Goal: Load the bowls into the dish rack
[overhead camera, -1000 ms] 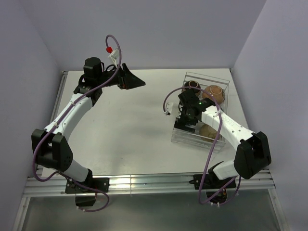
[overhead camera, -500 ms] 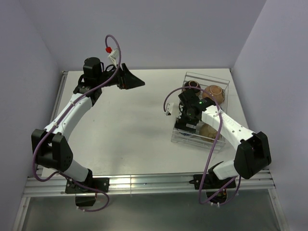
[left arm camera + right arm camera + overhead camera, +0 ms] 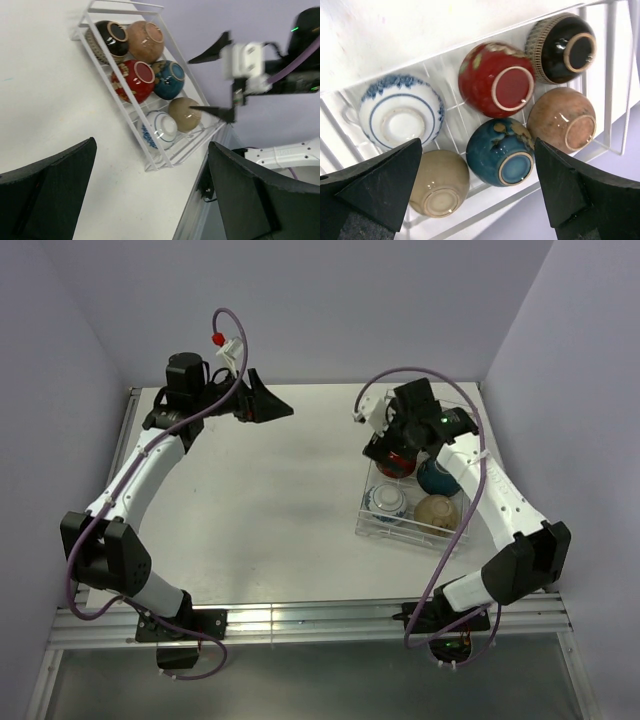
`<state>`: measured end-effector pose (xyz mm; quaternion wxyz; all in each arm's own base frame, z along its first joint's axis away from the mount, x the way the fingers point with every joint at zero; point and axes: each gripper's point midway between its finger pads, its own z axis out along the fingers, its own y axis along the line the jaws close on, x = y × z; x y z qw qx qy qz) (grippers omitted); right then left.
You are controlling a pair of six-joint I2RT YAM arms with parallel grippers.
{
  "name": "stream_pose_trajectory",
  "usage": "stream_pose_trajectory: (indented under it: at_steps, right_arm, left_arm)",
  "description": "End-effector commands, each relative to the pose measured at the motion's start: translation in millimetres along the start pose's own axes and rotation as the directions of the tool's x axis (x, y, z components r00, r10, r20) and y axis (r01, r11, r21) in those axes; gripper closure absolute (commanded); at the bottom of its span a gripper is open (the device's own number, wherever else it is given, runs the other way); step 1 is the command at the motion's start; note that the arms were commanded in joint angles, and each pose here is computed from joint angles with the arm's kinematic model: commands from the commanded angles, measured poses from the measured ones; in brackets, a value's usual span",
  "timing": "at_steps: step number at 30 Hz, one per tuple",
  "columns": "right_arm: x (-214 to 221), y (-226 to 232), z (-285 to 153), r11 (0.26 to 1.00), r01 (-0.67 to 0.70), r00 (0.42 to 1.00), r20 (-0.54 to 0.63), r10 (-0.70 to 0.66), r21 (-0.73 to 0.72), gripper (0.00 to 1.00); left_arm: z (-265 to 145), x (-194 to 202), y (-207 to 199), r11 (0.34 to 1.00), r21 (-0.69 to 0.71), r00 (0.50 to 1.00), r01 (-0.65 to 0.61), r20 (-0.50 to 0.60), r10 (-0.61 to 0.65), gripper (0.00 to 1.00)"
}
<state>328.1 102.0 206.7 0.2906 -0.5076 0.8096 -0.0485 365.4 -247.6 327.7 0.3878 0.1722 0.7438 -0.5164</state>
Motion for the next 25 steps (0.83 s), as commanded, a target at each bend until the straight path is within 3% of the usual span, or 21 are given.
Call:
stream_pose_trajectory:
  at_steps: [1, 6, 11, 13, 18, 25]
  right_arm:
    - [-30, -20, -28, 0.987, -0.16, 0.978, 0.137, 0.16, -0.008, 0.0]
    - [-49, -50, -64, 0.915, -0.397, 0.868, 0.292, 0.401, -0.075, 0.0]
    - [-52, -68, -92, 0.769, -0.618, 0.668, 0.404, 0.624, -0.165, 0.0]
    - [-46, -59, -85, 0.713, -0.668, 0.612, 0.388, 0.689, -0.211, 0.0]
    - [-38, -36, -80, 0.66, -0.705, 0.542, 0.405, 0.737, -0.26, 0.0]
    - [-20, 5, -75, 0.657, -0.688, 0.546, 0.376, 0.748, -0.308, 0.0]
  left_arm:
    - [-10, -12, 11, 0.995, -0.088, 0.999, -0.048, 0.01, 0.049, 0.01]
    - [-23, -13, 57, 0.953, -0.304, 1.0, 0.0, -0.005, -0.002, 0.01]
    - [-47, 3, 92, 0.876, -0.479, 0.996, -0.047, -0.087, 0.006, 0.01]
    - [-55, 10, 99, 0.86, -0.508, 0.995, -0.057, -0.101, 0.006, 0.0]
    - [-76, 38, 114, 0.815, -0.571, 0.989, -0.101, -0.149, 0.018, 0.01]
    - [-96, 55, 110, 0.783, -0.604, 0.988, -0.147, -0.125, 0.089, 0.0]
